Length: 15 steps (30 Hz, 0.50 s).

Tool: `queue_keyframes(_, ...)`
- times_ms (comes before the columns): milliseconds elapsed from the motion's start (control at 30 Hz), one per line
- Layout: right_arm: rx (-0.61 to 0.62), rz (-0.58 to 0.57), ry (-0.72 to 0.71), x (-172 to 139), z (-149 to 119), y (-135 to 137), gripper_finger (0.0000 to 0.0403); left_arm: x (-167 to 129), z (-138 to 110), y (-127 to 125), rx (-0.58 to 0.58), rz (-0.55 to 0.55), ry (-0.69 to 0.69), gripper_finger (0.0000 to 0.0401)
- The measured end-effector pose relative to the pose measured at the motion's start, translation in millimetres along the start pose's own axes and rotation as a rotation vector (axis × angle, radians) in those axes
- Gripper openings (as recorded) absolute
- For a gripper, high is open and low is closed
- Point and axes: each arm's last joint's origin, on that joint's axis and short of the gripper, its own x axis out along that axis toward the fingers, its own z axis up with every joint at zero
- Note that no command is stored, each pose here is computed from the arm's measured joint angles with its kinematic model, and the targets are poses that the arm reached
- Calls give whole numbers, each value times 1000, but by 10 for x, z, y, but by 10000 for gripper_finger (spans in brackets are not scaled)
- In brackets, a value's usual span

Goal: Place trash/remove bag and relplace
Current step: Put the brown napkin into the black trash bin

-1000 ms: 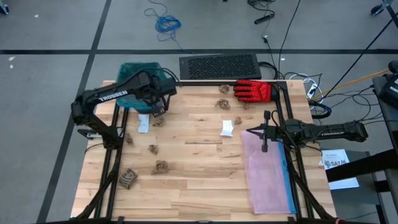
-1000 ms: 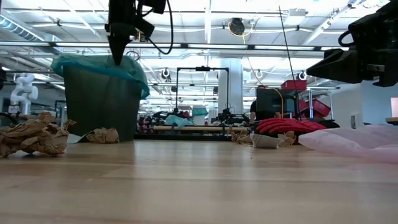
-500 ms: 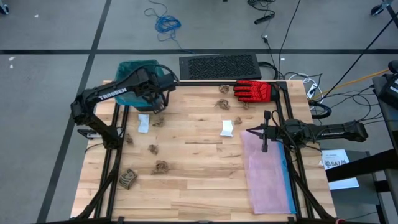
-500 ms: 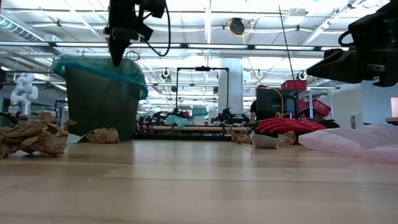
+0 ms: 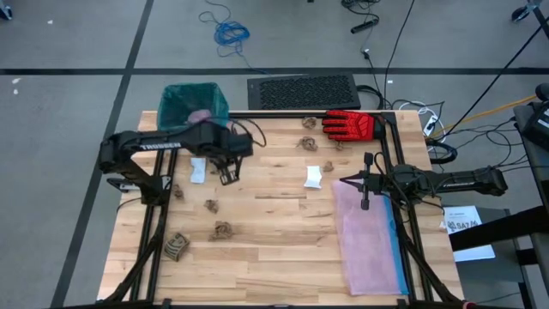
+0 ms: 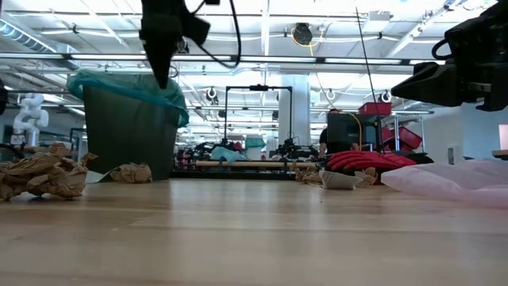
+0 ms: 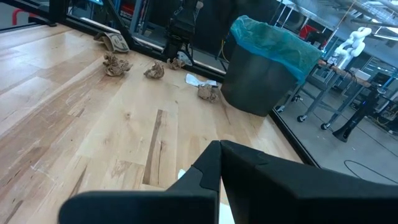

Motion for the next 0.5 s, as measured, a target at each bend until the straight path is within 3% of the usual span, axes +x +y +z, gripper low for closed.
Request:
queue_keyframes(300,4,0,-1,0,2,-1,0,792,-287,20,74,46,190,0)
queue_keyframes(500,8,-1,-4,0,4,-2,0,1099,-305,70,105,-107,130,0)
